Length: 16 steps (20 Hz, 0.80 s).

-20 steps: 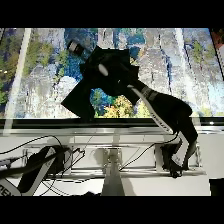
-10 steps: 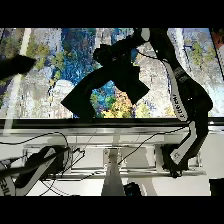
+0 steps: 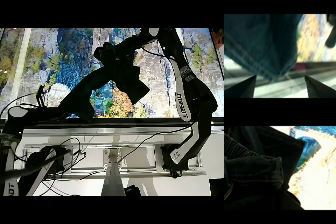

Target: Fold the clothes and pants, and hang the long-sleeved shirts on hangers.

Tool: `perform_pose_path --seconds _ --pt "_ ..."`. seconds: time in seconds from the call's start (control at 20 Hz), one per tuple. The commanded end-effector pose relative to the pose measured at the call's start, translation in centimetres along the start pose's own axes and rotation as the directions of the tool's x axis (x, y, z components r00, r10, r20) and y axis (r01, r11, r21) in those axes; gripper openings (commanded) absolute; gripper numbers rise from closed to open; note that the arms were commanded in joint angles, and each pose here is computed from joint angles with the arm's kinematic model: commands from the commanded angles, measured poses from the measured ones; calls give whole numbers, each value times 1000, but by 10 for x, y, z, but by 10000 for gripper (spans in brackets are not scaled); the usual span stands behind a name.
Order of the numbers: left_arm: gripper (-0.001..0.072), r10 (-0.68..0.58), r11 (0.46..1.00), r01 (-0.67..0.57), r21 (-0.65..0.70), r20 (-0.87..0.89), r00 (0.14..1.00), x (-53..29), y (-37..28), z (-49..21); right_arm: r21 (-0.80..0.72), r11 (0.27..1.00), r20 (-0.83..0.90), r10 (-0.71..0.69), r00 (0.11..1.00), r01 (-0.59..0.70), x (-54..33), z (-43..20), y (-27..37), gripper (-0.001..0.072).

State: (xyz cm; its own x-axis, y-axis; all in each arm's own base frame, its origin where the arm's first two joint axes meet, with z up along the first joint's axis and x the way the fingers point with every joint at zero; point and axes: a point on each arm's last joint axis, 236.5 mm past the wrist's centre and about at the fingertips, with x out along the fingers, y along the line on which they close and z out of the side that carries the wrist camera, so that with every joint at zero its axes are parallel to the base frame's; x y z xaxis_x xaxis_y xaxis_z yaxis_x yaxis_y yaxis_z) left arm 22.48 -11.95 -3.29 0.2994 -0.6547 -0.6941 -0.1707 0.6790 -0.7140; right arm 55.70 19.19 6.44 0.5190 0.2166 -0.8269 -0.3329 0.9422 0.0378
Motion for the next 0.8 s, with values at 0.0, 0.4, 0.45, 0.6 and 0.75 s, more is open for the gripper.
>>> perform_pose_path --seconds 0.0,0.4,0.45,0.6,0.75 --pt "636 4 999 -8 -42 -105 994 16 4 -32 5 1000 -9 5 1000 -5 -2 -2 1 20" --pt "654 93 994 -101 -32 -203 975 71 15 -57 4 1000 -14 5 1000 -5 -2 -3 1 20" --pt "653 87 992 -102 -68 -195 977 76 17 -53 4 1000 -15 5 1000 -5 -2 -3 1 20" --pt "630 121 986 -136 -100 -141 983 86 31 -37 4 1000 -15 5 1000 -5 -2 -3 1 21" --pt "334 129 985 -139 -106 -97 987 89 32 -23 4 1000 -16 4 1000 -4 -2 -4 1 20"
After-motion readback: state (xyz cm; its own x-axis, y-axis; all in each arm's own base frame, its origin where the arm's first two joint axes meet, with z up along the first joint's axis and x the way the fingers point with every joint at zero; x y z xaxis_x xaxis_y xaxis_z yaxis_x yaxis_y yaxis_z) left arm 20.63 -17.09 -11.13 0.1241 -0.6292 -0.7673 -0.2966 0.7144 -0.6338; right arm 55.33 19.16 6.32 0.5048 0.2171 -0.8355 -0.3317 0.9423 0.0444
